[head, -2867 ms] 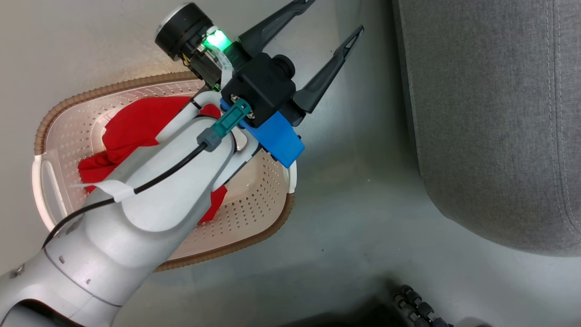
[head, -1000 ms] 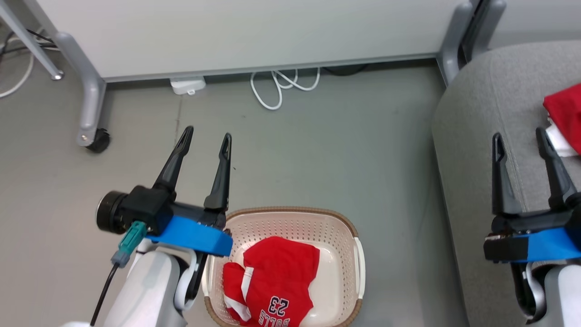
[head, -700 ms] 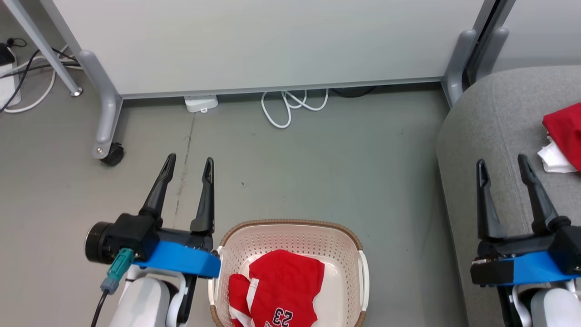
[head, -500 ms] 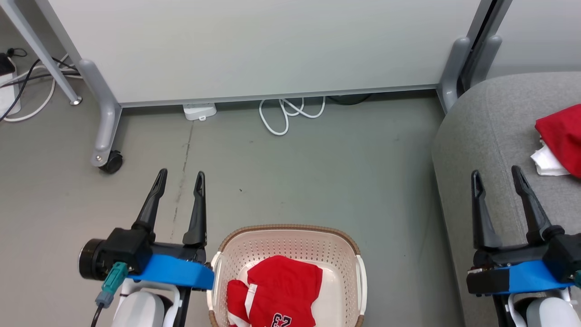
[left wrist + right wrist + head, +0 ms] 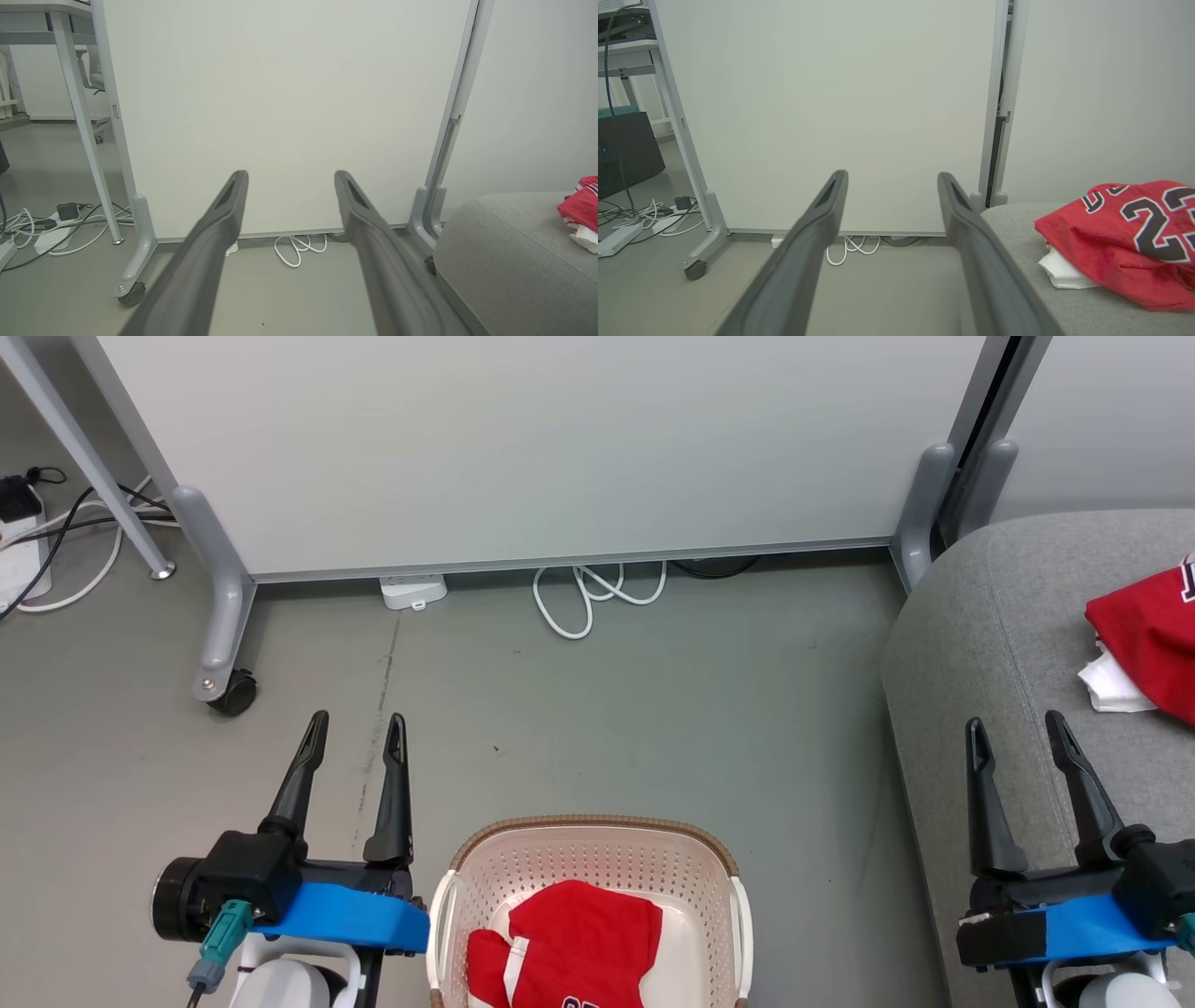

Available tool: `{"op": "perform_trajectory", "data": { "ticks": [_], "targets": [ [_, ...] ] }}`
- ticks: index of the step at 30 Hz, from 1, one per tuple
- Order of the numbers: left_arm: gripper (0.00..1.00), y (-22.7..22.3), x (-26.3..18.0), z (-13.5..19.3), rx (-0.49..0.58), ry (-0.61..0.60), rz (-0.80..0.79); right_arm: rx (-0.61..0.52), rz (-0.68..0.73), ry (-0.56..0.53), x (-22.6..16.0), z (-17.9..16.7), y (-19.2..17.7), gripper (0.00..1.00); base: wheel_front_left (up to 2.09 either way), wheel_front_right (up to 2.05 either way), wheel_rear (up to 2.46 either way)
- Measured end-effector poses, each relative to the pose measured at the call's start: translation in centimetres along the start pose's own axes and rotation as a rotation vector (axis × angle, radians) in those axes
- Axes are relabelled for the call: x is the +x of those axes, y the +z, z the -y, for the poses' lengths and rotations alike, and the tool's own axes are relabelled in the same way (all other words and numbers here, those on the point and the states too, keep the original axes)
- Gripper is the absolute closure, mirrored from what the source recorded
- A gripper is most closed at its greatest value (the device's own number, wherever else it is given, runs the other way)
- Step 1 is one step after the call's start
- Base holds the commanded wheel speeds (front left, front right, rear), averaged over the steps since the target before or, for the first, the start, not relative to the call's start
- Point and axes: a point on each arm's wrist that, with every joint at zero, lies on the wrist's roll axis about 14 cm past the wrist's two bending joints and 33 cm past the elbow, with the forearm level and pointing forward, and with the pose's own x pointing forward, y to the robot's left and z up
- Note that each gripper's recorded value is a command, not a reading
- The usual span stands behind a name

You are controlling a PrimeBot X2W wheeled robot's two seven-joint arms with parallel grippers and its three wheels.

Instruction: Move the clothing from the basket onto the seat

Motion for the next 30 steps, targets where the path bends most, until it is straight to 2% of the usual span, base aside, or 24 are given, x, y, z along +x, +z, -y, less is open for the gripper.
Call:
{"op": "perform_trajectory", "data": {
  "ticks": [21, 30],
  "targets": [
    [0.00, -0.4, 0.1, 0.2, 0.007, -0.008, -0.011, 0.009, -0.013, 0.008, -0.1, -0.3, -0.4, 0.00, 0.00, 0.00, 0.00],
    [0.00, -3.6, 2.2, 4.3, 0.061, -0.207, -0.121, -0.007, -0.018, 0.025, 1.1, -0.7, -1.0, 0.00, 0.00, 0.00, 0.00]
  ]
}}
